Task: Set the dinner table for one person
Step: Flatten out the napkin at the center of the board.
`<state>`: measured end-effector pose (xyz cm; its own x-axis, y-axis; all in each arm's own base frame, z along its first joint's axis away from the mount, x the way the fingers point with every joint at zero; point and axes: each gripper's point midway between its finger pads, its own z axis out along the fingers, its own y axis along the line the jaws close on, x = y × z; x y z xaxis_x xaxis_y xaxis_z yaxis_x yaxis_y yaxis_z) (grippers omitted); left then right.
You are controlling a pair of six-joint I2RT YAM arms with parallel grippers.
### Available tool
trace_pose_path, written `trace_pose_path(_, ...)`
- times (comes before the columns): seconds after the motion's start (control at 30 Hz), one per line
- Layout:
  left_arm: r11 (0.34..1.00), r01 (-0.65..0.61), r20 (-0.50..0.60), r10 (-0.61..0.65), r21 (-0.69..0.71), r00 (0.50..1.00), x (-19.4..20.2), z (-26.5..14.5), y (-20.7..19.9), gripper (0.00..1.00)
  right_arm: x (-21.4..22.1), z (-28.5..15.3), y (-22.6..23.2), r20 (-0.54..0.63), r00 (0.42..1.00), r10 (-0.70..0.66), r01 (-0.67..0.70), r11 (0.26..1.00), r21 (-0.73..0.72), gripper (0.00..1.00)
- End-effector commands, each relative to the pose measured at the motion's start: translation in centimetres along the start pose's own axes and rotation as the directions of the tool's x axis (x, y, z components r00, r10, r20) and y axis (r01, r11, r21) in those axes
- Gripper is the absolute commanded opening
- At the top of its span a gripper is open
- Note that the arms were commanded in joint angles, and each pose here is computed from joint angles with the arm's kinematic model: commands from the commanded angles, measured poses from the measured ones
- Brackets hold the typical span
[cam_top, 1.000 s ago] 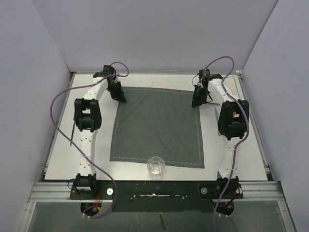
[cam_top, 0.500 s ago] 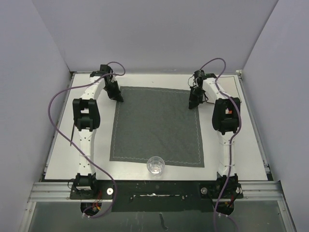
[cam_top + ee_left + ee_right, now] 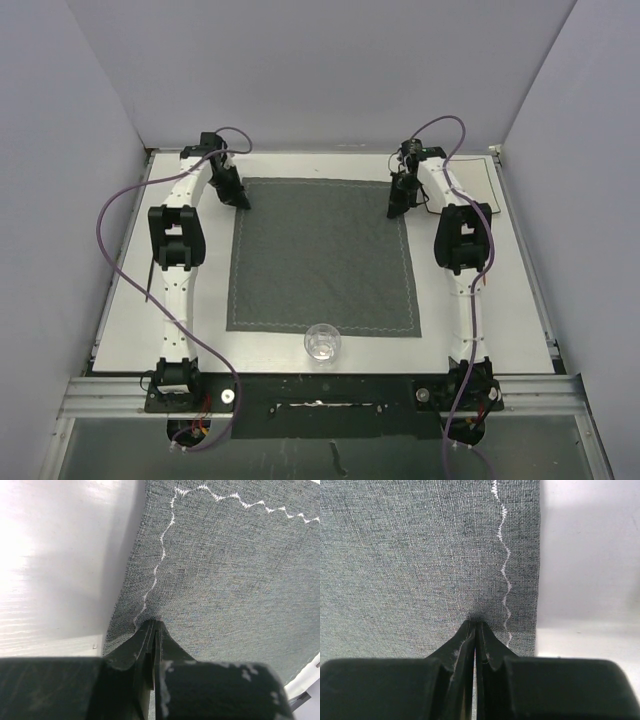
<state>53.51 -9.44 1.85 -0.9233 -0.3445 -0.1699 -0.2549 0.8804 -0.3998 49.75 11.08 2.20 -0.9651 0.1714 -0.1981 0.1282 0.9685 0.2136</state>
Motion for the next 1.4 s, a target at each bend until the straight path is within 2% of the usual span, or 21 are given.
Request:
trace_pose_path(0.0,0.999,0.027,-0.004,-0.027,-0.031,1.000,-0.8,1.5,1.9,0.00,-1.4,-0.5,0.5,0.037,0.999,-0.016,0.017,0.999,-0.031,0.00)
trace_pose_path(0.67,0.999,0.050,-0.016,-0.050,-0.008,0.999,-0.7,3.5,2.2,0.00,-4.1,0.1,0.9,0.103,0.995,0.012,0.000,0.994,-0.110,0.00)
trace_pose_path(1.37,0.998,0.056,0.003,-0.056,0.005,0.998,-1.4,4.1,2.1,0.00,-6.6,1.1,0.9,0.186,0.982,0.017,0.008,0.991,-0.131,0.00)
